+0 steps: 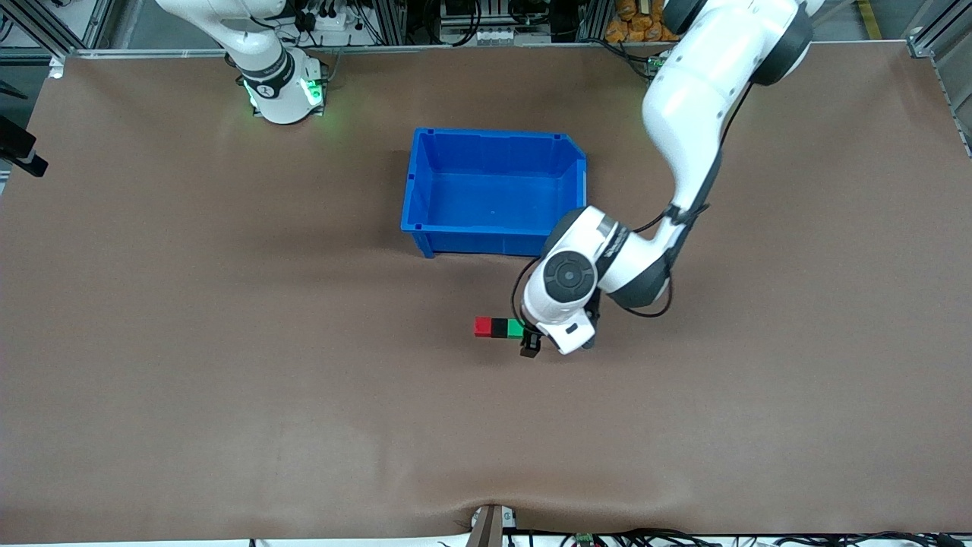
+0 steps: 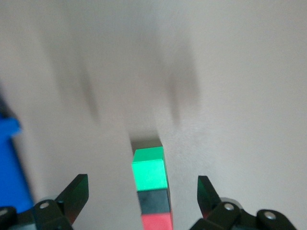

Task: Attach green and red cubes to black cube
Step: 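Open the left gripper and lift it away from the cubes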

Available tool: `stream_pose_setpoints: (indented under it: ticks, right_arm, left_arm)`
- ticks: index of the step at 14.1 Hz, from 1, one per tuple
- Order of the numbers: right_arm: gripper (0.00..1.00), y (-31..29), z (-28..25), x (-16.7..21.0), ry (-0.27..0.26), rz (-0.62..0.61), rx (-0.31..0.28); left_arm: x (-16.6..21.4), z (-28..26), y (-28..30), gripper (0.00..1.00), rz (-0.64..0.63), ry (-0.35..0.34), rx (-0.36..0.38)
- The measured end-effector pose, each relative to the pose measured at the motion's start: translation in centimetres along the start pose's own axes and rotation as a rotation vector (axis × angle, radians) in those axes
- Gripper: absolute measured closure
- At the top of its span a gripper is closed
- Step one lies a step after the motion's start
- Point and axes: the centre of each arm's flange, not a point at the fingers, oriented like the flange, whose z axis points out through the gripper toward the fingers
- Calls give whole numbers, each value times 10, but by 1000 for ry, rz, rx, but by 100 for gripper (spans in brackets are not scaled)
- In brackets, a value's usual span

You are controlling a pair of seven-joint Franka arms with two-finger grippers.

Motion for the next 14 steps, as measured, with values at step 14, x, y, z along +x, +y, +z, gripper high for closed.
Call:
stream_pose_setpoints:
  ticks: [14]
  right_arm:
    - [0, 1, 1, 1, -2, 2, -1]
  left_arm:
    - [255, -298, -88, 0, 658, 44, 60]
